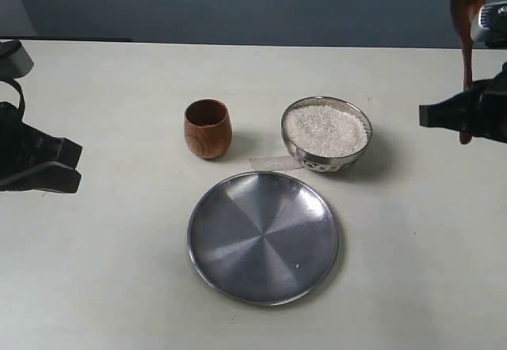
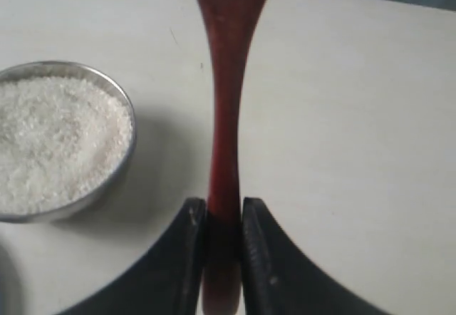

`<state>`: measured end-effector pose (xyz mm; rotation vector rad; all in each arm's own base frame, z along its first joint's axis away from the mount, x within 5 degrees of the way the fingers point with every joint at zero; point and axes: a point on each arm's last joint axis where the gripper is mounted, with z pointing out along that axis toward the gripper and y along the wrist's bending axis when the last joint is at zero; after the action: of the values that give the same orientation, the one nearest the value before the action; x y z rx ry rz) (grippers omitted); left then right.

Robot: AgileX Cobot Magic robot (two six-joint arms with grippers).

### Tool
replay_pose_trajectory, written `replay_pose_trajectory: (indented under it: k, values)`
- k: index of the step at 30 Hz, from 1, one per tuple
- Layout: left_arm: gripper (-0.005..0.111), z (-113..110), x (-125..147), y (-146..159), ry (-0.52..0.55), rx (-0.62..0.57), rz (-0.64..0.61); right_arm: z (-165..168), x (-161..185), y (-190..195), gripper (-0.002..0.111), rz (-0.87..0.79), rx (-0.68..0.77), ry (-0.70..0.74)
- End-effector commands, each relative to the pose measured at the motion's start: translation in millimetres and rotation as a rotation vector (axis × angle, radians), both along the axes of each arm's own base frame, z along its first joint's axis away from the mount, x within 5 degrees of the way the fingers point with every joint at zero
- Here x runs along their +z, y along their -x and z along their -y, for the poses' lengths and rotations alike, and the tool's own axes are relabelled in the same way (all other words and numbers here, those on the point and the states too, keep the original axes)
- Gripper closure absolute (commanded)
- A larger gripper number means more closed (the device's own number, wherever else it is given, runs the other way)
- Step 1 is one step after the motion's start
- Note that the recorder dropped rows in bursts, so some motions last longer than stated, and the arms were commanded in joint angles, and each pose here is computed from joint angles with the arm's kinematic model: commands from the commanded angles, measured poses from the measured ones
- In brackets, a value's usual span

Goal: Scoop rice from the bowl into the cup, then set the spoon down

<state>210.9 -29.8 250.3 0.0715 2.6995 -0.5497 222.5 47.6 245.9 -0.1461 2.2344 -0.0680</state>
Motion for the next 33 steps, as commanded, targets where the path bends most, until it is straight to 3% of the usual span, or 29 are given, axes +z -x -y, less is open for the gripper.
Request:
replay_pose_trajectory:
  k: [1, 15, 25, 33]
  values:
    - [0.106, 1, -1, 1, 0.003, -0.004, -0.001, 6, -14, 11, 0.109, -0.048, -0.018, 0.028]
    - [0.106, 2, -1, 1, 0.012, 0.0, -0.001, 8, -57, 30, 0.109, -0.308, -0.187, -0.111]
    - [0.106, 2, -1, 1, 0.022, -0.002, -0.007, -6, -95, 11, 0.109, -0.485, -0.167, -0.125]
    - [0.106, 2, -1, 1, 0.021, -0.003, -0.006, -32, -81, -1, 0.109, -0.464, -0.061, -0.139]
